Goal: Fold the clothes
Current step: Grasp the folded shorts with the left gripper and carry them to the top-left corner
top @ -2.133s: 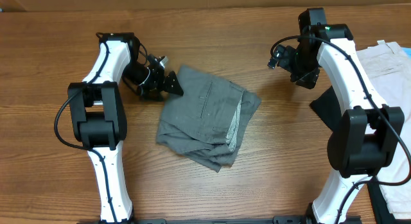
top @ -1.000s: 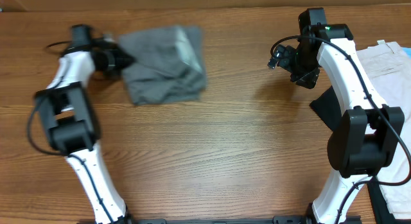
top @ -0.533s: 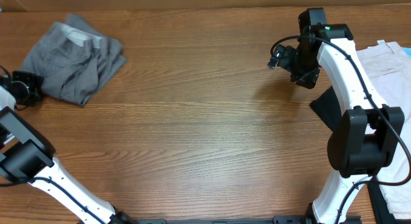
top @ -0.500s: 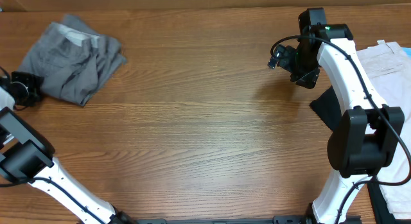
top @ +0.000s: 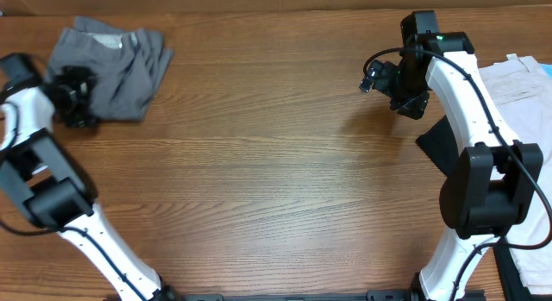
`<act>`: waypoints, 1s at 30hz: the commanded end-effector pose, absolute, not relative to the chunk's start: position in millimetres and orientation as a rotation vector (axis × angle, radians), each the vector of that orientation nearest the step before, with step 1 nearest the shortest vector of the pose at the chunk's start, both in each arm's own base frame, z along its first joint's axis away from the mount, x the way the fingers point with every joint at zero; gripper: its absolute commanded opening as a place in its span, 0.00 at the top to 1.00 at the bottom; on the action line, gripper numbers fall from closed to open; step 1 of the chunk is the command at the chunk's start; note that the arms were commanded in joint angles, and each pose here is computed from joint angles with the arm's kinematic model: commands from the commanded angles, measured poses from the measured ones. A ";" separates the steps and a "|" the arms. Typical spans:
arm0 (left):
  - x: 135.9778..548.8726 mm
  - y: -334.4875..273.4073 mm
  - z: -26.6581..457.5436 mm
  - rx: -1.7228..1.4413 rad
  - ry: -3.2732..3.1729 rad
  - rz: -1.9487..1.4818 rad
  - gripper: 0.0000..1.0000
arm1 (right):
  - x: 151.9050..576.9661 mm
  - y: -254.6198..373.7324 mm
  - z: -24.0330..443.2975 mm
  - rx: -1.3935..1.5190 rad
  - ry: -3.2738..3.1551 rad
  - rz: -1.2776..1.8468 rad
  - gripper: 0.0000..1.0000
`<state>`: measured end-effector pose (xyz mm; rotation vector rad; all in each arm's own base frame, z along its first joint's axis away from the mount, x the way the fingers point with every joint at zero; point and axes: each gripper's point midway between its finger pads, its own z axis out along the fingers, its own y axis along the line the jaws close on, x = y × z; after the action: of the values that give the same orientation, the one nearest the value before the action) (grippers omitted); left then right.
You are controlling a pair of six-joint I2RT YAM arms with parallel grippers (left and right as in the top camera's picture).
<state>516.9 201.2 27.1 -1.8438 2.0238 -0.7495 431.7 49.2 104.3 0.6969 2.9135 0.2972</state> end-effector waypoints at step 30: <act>553.7 235.6 7.0 -1.507 2.000 -0.259 0.11 | 437.0 51.1 114.4 0.680 2.885 0.309 0.00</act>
<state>560.3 230.0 30.8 -1.5639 1.9330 -0.3537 431.8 49.2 104.3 0.6968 2.9131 0.2973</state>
